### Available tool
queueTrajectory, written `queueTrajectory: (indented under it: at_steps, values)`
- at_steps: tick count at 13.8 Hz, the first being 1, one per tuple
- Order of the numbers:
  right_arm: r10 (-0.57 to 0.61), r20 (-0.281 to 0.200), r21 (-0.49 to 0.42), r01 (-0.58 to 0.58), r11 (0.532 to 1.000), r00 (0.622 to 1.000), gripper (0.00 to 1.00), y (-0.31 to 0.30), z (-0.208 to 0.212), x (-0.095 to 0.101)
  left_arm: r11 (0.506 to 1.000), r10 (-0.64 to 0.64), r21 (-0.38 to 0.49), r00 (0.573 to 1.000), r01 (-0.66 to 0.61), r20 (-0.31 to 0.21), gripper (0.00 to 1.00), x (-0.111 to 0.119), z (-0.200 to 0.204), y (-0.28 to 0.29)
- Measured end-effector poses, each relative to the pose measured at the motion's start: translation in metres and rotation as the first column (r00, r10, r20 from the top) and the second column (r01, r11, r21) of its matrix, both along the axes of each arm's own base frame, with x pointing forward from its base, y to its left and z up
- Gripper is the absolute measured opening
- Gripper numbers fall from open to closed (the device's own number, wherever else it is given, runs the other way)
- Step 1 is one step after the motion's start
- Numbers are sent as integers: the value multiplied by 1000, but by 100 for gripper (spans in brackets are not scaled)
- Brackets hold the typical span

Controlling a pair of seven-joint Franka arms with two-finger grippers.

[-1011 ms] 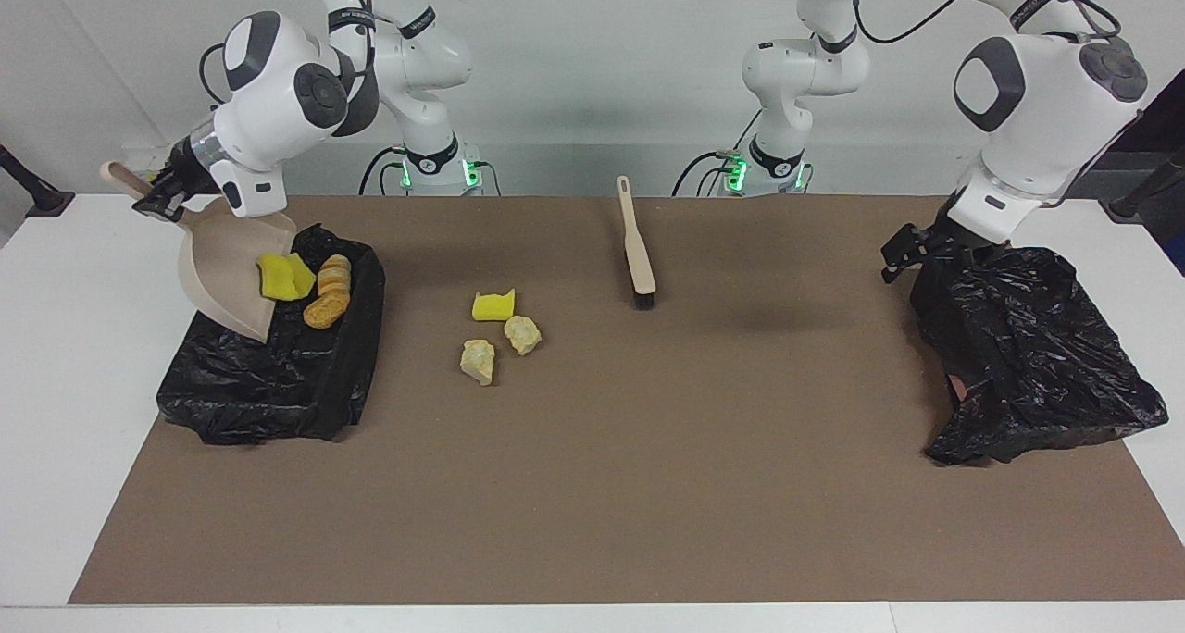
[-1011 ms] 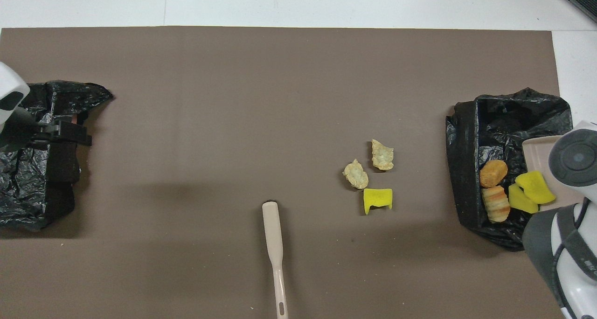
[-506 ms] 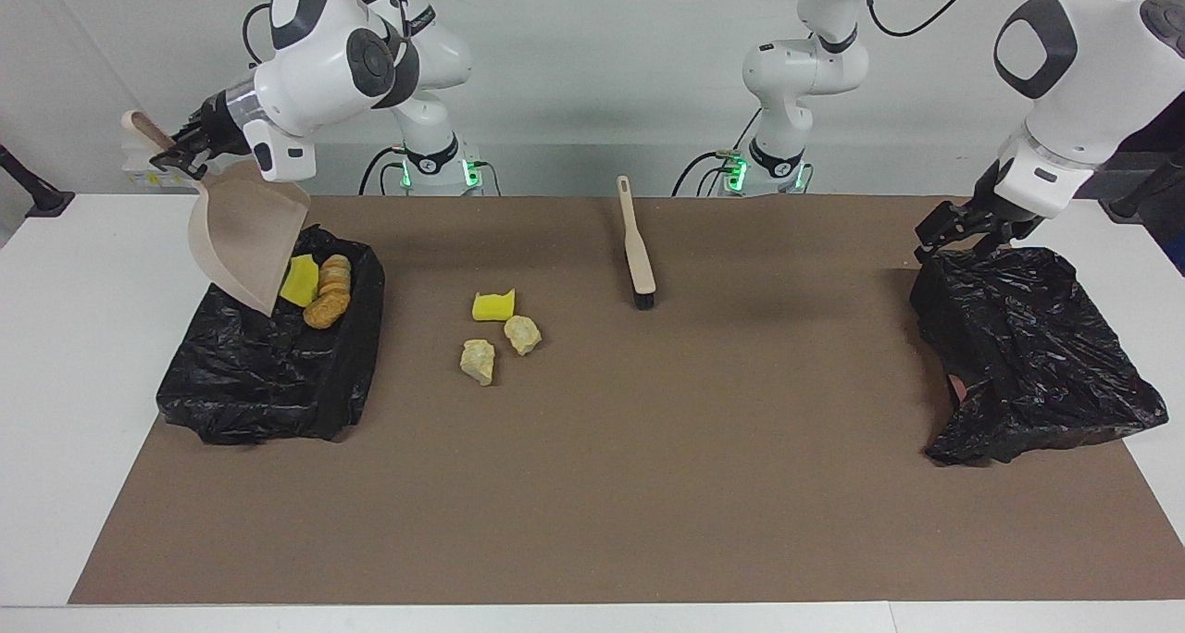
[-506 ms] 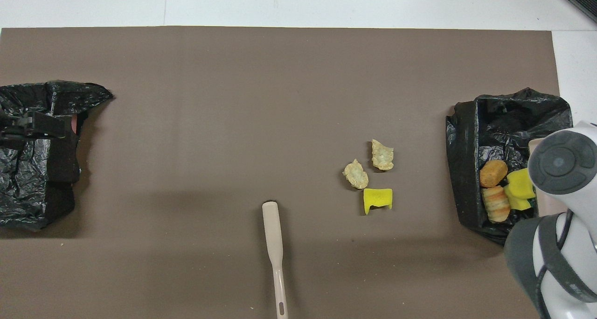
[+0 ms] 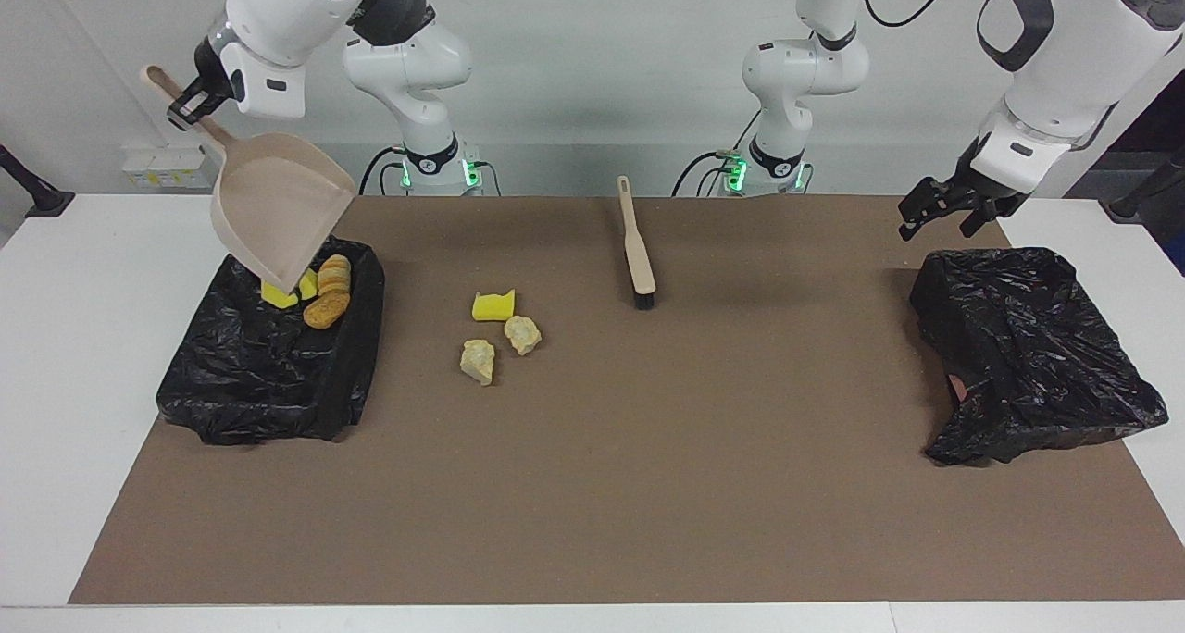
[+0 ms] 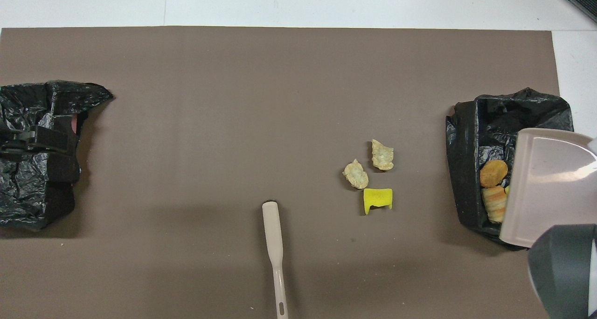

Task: Sweep and dump trash in bin
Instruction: 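Bring the empty dustpan back and set it down with the right gripper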

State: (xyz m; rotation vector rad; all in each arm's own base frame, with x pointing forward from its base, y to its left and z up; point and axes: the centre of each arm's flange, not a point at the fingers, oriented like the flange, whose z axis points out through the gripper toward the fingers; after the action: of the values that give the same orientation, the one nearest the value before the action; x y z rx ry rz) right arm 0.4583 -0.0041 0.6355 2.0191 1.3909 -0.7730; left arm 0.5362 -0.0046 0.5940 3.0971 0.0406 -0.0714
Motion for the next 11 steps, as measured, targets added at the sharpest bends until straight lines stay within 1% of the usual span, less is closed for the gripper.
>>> queueTrajectory:
  at_steps: [1,2,3,4,5,7,8,9,10,11]
  values:
    - [-57,54,51,54,997,997,32,15,-6,-2,1000,-16,6,1000,16,4,100,-3,3,-1]
    - [-144,112,120,130,984,983,32,31,-12,-4,999,-42,16,999,42,7,100,-5,4,-1]
    - [-247,162,192,215,958,955,32,47,-18,-7,998,-61,19,998,61,7,100,-7,4,-1]
    - [-335,196,252,283,925,922,32,64,-23,-9,997,-71,20,997,71,7,100,-9,3,-1]
    - [-430,222,326,349,879,875,32,86,-26,-12,997,-77,20,997,77,9,100,-10,1,-1]
    - [-579,248,434,446,783,777,32,121,-30,-14,997,-81,20,997,81,12,100,-12,0,-1]
    - [-638,248,472,484,737,729,32,142,-35,-14,996,-82,20,997,82,16,100,-11,0,-1]
    - [-686,250,494,519,697,684,32,165,-43,-13,996,-82,20,996,82,19,100,-11,0,-1]
    - [-717,253,507,542,669,649,32,187,-52,-11,996,-82,20,996,82,21,100,-11,1,-1]
    - [-751,245,530,564,633,613,32,214,-62,-8,996,-83,20,996,83,23,100,-11,1,-1]
